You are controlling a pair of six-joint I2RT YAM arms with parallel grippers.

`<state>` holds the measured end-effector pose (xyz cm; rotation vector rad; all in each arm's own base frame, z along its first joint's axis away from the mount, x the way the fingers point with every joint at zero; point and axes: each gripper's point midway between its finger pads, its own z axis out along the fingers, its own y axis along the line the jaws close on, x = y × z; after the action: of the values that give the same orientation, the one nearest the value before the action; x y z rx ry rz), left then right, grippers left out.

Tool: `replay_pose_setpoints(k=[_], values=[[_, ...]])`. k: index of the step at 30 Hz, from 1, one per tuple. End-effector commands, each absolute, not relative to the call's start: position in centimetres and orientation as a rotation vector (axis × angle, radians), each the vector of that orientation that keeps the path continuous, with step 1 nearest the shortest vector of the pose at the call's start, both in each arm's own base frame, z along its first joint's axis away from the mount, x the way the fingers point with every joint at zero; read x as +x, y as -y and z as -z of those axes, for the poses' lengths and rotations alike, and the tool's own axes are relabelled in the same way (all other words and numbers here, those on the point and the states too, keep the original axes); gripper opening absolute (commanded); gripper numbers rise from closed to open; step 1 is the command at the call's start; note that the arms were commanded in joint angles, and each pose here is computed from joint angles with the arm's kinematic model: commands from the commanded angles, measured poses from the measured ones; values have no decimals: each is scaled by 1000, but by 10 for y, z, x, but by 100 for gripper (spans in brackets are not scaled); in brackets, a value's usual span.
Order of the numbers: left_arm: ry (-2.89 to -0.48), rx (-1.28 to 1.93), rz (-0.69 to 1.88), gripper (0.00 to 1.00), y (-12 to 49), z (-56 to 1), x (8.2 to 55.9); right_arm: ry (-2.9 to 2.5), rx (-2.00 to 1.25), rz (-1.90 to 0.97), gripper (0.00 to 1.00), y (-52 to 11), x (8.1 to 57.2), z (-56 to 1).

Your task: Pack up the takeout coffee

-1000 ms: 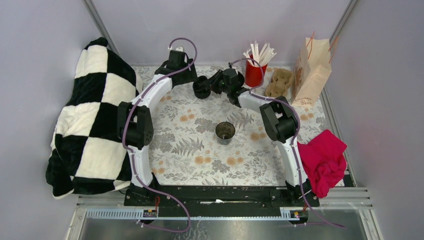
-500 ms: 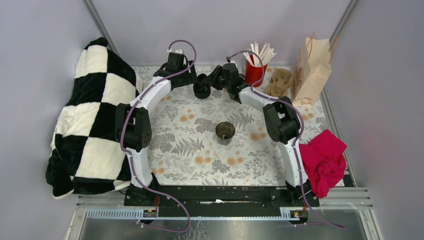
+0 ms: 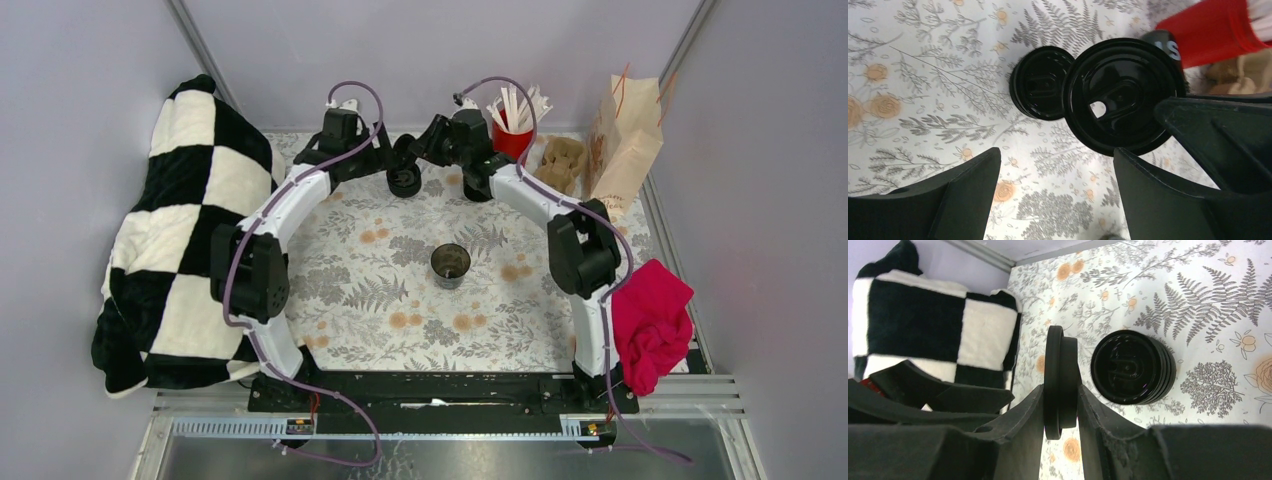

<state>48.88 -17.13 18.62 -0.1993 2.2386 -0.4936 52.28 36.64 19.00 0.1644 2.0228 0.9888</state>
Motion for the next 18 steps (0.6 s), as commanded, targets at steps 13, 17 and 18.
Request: replay_pose_setpoints(k=[13, 17, 18], values=[[-1970, 12, 1288, 85, 212, -281, 363, -1892, -343, -1300, 37, -292, 337, -273], [-1962, 128, 1411, 85, 236, -289, 329, -1881, -441, -1178, 36, -273, 308, -273], [-1965, 131, 1420, 85, 240, -290, 323, -1862, -492, -1131, 36, -269, 303, -272]])
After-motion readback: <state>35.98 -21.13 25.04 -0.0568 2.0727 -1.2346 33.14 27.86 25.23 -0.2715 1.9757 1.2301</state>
